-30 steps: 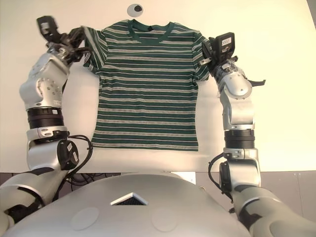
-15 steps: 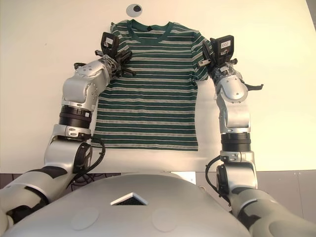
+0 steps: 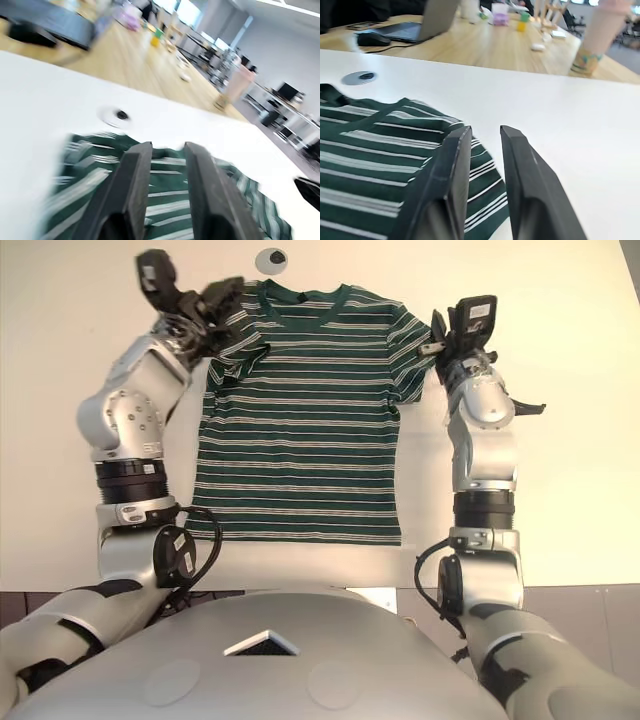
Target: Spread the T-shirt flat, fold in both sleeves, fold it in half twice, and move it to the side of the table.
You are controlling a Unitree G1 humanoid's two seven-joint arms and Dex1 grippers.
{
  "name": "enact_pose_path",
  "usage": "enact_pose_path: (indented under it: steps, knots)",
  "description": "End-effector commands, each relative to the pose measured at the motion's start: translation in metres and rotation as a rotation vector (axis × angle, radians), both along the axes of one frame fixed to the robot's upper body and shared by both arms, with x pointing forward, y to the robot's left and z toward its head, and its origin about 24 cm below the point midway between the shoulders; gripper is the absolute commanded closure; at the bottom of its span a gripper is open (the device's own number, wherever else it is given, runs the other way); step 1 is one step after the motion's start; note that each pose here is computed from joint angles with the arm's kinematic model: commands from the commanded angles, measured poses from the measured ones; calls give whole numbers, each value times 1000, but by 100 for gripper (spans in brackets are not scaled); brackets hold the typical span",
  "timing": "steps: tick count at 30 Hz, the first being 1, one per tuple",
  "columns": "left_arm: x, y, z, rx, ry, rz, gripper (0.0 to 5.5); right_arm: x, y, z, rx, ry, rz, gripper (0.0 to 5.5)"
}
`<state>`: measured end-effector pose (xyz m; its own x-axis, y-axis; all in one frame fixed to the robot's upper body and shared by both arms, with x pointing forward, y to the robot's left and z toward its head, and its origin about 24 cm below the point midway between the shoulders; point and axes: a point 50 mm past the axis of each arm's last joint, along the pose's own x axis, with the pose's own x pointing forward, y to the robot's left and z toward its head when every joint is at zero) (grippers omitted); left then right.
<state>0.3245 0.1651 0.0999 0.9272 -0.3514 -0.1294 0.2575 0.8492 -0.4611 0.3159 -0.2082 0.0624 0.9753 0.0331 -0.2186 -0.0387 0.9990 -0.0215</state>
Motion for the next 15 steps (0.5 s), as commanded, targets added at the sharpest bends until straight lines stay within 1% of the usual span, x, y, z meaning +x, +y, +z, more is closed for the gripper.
enact_pose_path:
  steps: [1,3,6,10,15]
  knots:
    - [-6,31,4,25,-10,112,436,9,-13,-8,187,170,-113,446]
    - [-9,38,2,31,-4,139,436,11,-13,-11,282,254,-127,446]
    - [-12,40,0,39,4,146,436,13,-13,-13,385,324,-156,446]
    - [-13,40,0,35,4,147,436,11,-6,-22,460,417,-157,446]
    - [-11,39,3,30,-1,145,436,11,4,-24,494,447,-120,446]
